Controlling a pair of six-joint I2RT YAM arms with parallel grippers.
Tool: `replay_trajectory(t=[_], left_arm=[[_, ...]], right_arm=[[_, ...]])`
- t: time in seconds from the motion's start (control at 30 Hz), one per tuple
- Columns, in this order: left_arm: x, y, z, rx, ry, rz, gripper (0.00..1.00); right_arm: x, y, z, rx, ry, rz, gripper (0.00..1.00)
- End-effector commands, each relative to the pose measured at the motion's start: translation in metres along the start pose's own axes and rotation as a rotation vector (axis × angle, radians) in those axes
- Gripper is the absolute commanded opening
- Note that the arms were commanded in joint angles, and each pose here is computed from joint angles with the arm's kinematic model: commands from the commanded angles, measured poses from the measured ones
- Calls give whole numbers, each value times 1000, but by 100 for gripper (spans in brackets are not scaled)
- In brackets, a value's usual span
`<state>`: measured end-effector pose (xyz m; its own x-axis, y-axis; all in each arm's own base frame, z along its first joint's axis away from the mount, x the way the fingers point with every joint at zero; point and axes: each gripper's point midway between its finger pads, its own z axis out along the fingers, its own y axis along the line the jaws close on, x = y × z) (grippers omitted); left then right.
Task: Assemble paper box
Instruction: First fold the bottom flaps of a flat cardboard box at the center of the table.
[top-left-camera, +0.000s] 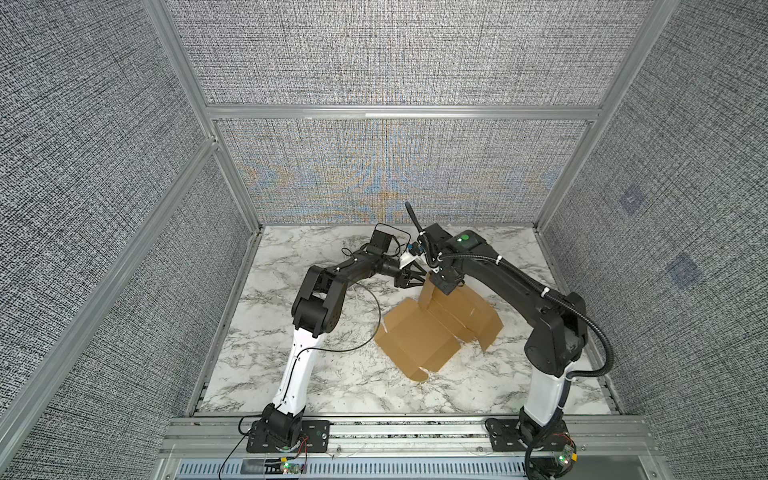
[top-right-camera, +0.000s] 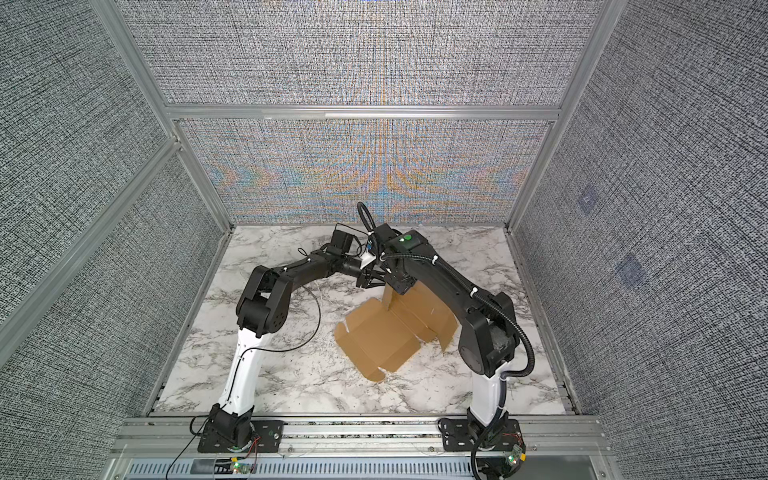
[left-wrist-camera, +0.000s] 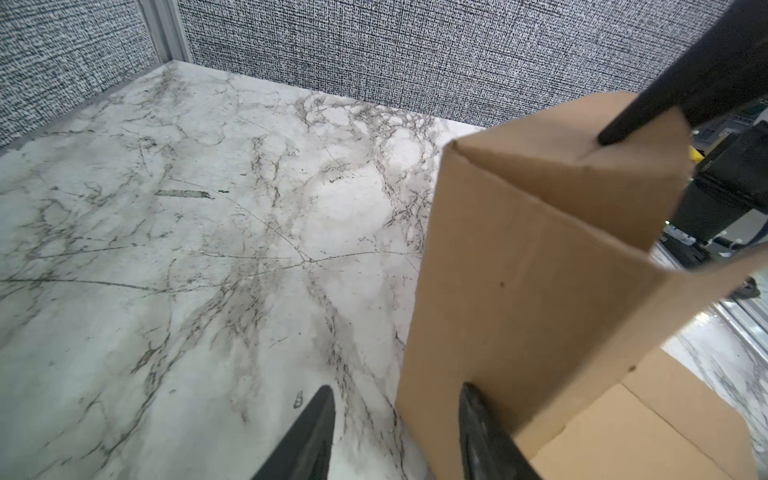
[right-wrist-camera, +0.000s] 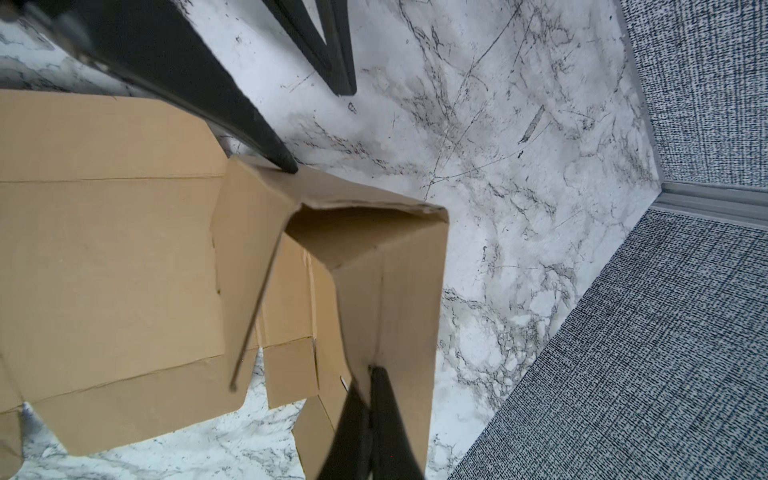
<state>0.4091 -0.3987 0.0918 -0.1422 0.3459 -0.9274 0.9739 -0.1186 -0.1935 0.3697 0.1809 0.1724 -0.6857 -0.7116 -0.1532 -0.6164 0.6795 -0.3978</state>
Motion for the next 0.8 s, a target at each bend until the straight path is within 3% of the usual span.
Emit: replay_trajectory(t=[0.0,0.33,0.77], left_arm=[[-7,-4,-1,9,-15,35,51],[0,-13,0,6,-6,30,51],[2,-28,2,74,13,138,55]], right_arm=[[6,10,3,-41,26,-7,0],[5,11,2,-44,21,-6,0],[4,12,0,-44,19,-10,0]])
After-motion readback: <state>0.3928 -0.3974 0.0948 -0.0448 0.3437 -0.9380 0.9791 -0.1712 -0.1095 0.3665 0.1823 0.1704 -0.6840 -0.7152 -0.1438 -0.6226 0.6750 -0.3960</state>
